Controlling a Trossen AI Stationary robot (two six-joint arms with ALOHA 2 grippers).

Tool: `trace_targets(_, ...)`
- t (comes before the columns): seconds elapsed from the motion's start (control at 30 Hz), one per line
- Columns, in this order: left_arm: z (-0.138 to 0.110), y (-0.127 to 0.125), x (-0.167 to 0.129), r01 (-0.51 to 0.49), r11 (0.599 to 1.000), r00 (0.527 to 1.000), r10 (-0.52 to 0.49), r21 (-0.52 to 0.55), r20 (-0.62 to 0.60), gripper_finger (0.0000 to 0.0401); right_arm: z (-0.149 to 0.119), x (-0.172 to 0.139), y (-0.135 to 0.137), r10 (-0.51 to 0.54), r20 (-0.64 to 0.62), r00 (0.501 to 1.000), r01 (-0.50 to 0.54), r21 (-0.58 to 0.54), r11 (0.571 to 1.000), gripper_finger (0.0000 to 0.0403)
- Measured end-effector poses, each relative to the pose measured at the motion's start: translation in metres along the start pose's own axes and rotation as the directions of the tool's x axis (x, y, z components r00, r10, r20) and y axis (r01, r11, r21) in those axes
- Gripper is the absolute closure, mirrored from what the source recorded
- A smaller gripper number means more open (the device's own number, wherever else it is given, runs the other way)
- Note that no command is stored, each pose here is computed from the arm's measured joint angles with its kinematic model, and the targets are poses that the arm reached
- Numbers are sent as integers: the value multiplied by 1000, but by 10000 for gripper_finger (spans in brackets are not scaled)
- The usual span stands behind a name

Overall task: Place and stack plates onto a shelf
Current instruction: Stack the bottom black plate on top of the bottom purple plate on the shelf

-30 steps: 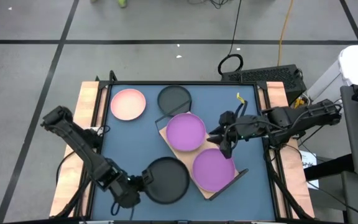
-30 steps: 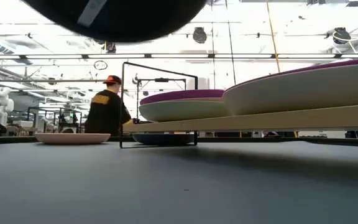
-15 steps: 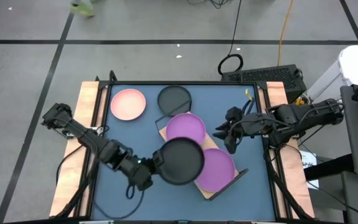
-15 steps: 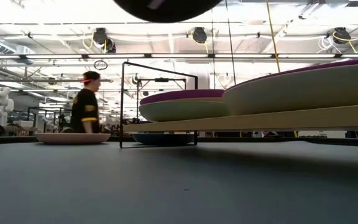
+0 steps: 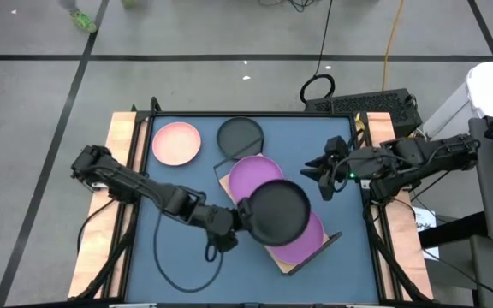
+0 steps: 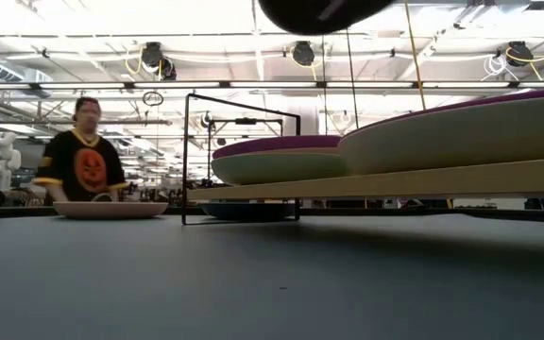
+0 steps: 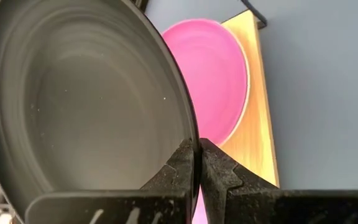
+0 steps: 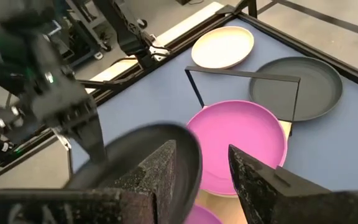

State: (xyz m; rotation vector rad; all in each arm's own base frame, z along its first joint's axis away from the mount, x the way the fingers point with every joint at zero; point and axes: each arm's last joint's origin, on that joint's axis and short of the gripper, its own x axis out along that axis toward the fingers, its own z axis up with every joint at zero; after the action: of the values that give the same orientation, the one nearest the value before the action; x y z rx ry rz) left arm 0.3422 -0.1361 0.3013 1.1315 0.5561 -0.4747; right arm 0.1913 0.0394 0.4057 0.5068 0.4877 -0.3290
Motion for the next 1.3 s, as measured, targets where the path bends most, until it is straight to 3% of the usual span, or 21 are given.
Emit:
trace_targets(0.53,4,-19,69,21,994,998,-27,103,56,383,0,1,0,-8,6,1000,8,3,1000,271)
trace_targets(0.77,-8,-20,93,25,998,999,-27,53,32,377,1,0,-1,-38,34,999,38,2,999,271)
trace_targets(1.3,-6,-30,105,69,992,994,-77,105,79,374,1,1,-1,-35,33,999,35,3,999,271)
